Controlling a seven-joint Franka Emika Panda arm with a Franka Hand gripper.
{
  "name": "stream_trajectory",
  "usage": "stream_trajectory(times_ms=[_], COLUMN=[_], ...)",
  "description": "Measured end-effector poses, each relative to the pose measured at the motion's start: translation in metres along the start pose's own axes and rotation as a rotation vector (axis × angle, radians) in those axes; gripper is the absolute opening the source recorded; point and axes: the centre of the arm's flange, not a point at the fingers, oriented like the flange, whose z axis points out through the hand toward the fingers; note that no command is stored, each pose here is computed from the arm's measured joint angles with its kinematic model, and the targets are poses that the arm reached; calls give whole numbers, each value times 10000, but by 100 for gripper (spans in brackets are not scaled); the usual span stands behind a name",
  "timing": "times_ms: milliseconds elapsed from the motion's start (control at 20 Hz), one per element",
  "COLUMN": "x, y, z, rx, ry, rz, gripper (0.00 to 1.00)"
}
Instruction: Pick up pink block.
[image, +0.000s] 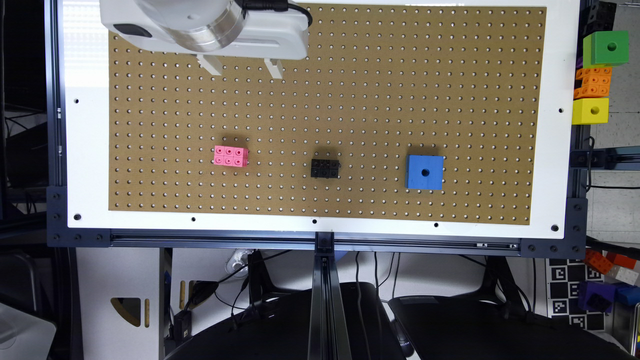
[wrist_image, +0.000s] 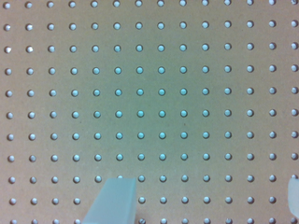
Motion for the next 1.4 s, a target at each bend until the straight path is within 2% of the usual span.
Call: stream_trajectory(times_ms=[200, 300, 450, 600, 700, 750, 850, 1050, 1200, 1400], x=[0, 8, 55, 217, 403, 507, 669, 836, 906, 1026], y=[1, 2, -2, -39, -70, -89, -141, -183, -110, 99], z=[1, -4, -30, -40, -26, -1, 71, 135, 122, 111], rx=[-2, 9, 51, 96, 124, 124, 105, 92, 103, 90], ry=[-3, 16, 97, 188, 248, 258, 234, 222, 262, 295], rz=[1, 12, 45, 79, 70, 64, 49, 64, 67, 43], gripper=[100, 100, 100, 100, 100, 100, 100, 100, 100, 100])
